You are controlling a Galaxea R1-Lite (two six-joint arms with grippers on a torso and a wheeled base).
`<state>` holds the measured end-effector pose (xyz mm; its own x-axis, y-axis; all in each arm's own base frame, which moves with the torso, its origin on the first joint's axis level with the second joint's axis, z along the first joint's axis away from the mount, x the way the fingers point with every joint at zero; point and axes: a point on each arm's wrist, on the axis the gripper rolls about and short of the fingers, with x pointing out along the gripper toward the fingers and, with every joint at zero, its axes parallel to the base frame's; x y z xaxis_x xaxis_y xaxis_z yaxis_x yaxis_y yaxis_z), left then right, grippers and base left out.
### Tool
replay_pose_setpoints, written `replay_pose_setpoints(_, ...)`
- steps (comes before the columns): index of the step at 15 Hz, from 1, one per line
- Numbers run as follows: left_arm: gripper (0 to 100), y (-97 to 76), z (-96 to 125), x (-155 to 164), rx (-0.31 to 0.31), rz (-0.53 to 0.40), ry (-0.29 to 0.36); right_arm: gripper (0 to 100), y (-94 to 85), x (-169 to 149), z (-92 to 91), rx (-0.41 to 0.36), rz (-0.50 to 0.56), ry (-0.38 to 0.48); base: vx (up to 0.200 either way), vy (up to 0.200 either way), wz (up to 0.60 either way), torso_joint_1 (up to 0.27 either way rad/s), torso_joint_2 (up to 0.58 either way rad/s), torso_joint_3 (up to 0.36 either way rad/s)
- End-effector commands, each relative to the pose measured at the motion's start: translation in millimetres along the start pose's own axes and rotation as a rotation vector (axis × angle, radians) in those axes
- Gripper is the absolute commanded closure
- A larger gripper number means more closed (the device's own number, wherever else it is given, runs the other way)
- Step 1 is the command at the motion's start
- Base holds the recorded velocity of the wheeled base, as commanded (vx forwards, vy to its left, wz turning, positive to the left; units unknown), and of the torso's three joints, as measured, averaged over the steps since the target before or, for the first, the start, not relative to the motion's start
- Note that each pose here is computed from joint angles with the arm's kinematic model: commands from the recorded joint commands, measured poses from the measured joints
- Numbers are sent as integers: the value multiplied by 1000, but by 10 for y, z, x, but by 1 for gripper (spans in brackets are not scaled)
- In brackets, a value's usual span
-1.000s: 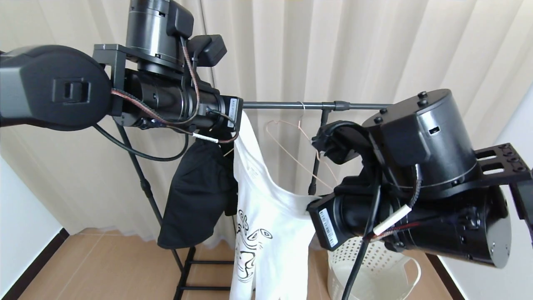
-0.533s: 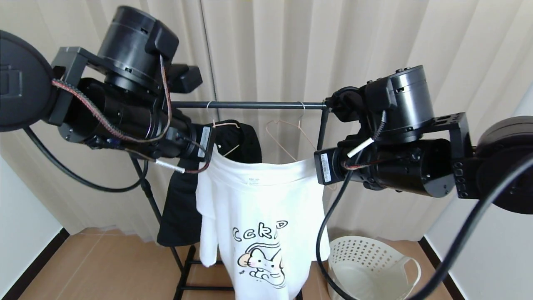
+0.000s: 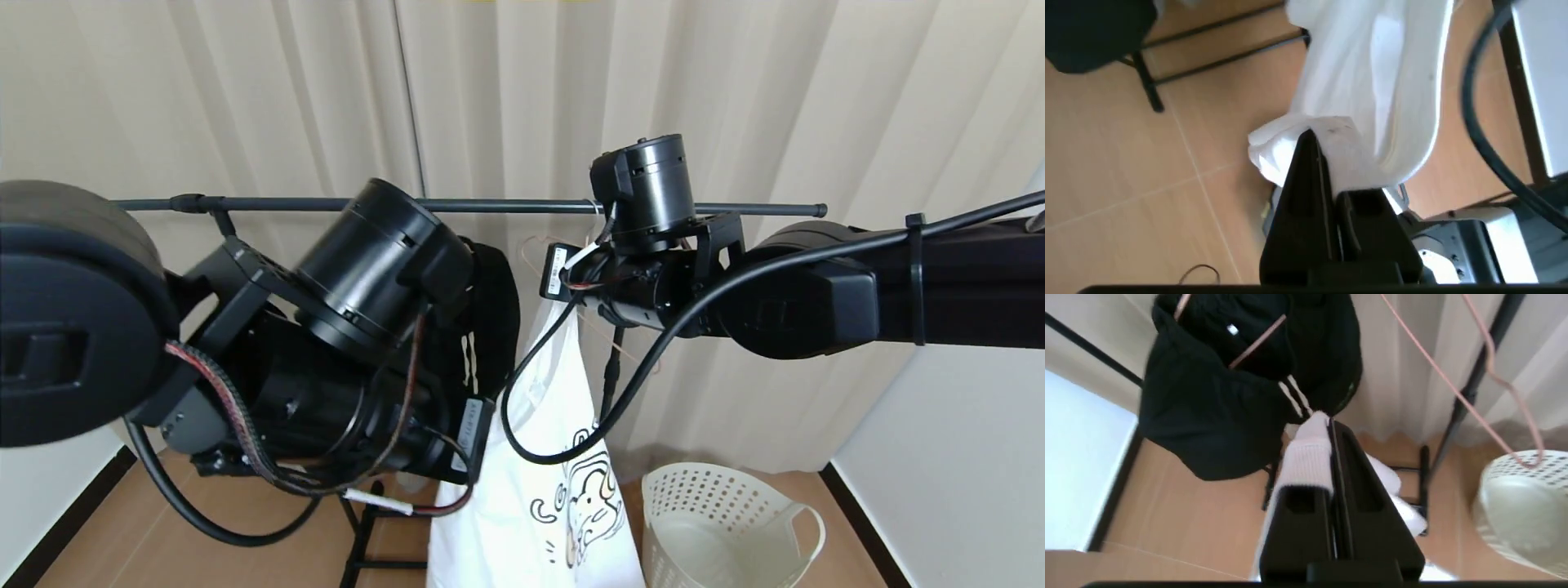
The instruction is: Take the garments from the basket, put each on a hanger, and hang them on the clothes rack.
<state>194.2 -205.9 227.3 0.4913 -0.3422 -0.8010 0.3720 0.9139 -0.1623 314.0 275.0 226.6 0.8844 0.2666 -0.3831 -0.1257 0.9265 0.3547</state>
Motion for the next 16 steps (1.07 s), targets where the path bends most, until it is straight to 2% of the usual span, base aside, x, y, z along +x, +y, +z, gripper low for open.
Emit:
replay_pose_setpoints(1, 100, -299, -117, 219, 18, -63, 56, 100, 97, 80, -60, 20, 17, 4, 0, 0, 0, 0, 0, 0)
replay_pose_setpoints(4, 100, -637, -141, 480, -30, -134, 5, 100, 138, 48, -76, 38, 28, 7, 0, 0, 0, 0, 0, 0)
replay_pose_setpoints(7, 100, -615, -103, 430, -39, -116, -31, 100, 125, 18, -57, 38, 25, 6, 0, 0, 0, 0, 0, 0)
replay_pose_setpoints(9, 100, -478, -90, 335, -53, -69, -65, 100, 80, -10, -12, 38, 16, 2, 0, 0, 0, 0, 0, 0)
replay_pose_setpoints(11, 100, -155, -109, 166, -40, 4, -108, 100, -39, -75, 64, 19, -8, -7, 0, 0, 0, 0, 0, 0)
replay_pose_setpoints(13, 100, 147, -115, 111, -43, 69, -115, 100, -110, -173, 142, -3, -15, -20, 0, 0, 0, 0, 0, 0)
replay_pose_setpoints(15, 100, 395, -39, 104, -84, 128, -133, 100, -196, -329, 229, -40, -35, -44, 0, 0, 0, 0, 0, 0)
replay_pose_setpoints(16, 100, 434, 14, 98, -100, 135, -148, 100, -240, -412, 246, -76, -61, -58, 0, 0, 0, 0, 0, 0)
